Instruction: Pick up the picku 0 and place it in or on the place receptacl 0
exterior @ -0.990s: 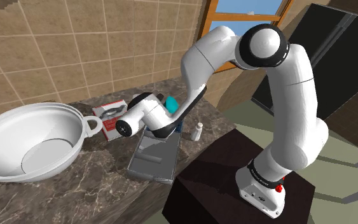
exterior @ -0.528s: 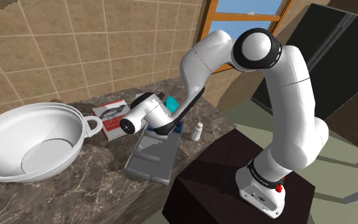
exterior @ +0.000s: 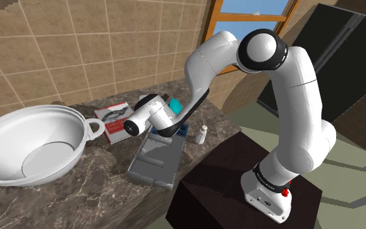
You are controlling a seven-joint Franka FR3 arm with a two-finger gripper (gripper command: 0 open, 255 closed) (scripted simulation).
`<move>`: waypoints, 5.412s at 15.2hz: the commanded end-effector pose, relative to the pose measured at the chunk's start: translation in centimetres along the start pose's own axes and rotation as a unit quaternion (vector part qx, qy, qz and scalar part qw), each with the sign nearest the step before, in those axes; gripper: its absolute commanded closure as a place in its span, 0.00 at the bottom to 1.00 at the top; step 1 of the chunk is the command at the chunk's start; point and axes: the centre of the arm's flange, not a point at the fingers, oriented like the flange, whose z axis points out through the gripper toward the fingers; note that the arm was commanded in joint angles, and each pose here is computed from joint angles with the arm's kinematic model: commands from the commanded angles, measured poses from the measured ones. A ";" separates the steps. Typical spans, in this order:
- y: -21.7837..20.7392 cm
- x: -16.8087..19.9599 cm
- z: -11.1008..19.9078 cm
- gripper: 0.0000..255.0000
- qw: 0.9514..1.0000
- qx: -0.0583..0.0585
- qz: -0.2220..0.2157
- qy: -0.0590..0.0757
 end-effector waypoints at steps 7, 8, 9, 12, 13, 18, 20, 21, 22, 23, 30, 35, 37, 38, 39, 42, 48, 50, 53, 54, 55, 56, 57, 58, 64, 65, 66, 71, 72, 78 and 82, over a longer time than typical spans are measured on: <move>0.0 0.0 0.0 1.00 1.000 0.000 0.000 0.000; 0.0 0.0 0.0 1.00 1.000 0.000 0.000 0.000; 0.0 0.0 0.0 1.00 1.000 0.000 0.000 0.000; 2.5 1.6 0.2 0.00 0.993 0.033 0.097 -0.066; 5.2 2.6 0.8 0.00 0.970 0.066 0.193 -0.131; 12.2 1.5 4.5 0.00 0.830 0.151 0.444 -0.301; 11.7 1.1 5.3 0.00 0.830 0.151 0.444 -0.301; 11.4 0.9 5.7 0.00 0.830 0.151 0.444 -0.301; 11.2 0.7 6.1 0.00 0.830 0.151 0.444 -0.301; 10.9 0.5 6.5 0.00 0.830 0.151 0.444 -0.301; 10.7 0.4 6.8 0.00 0.830 0.151 0.444 -0.301; 10.7 0.4 6.8 1.00 0.830 0.151 0.444 -0.301; 10.7 0.4 6.8 1.00 0.830 0.151 0.444 -0.301; 10.7 0.4 6.8 1.00 0.830 0.151 0.444 -0.301; 10.7 0.4 6.8 1.00 0.830 0.151 0.444 -0.301; 11.2 0.6 6.6 1.00 0.830 0.151 0.444 -0.301; 13.9 1.9 5.6 1.00 0.830 0.151 0.444 -0.301; 14.8 2.3 5.2 1.00 0.830 0.151 0.444 -0.301; 16.1 3.0 4.7 1.00 0.830 0.151 0.444 -0.301; 16.6 3.2 4.5 1.00 0.830 0.151 0.444 -0.301; 17.0 3.4 4.4 1.00 0.830 0.151 0.444 -0.301; 17.5 3.6 4.2 1.00 0.830 0.151 0.444 -0.301; 17.9 3.8 4.0 1.00 0.830 0.151 0.444 -0.301; 18.4 4.1 3.8 1.00 0.830 0.151 0.444 -0.301; 21.1 5.3 2.8 1.00 0.830 0.151 0.444 -0.301; 21.5 5.6 2.6 1.00 0.830 0.151 0.444 -0.301; 21.4 5.2 1.4 1.00 0.830 0.151 0.444 -0.301; 21.1 3.5 -5.0 1.00 0.830 0.151 0.444 -0.301; 21.0 3.2 -6.3 1.00 0.830 0.151 0.444 -0.301; 20.6 1.2 -13.9 1.00 0.830 0.151 0.444 -0.301; 20.3 -0.2 -19.0 1.00 0.830 0.151 0.444 -0.301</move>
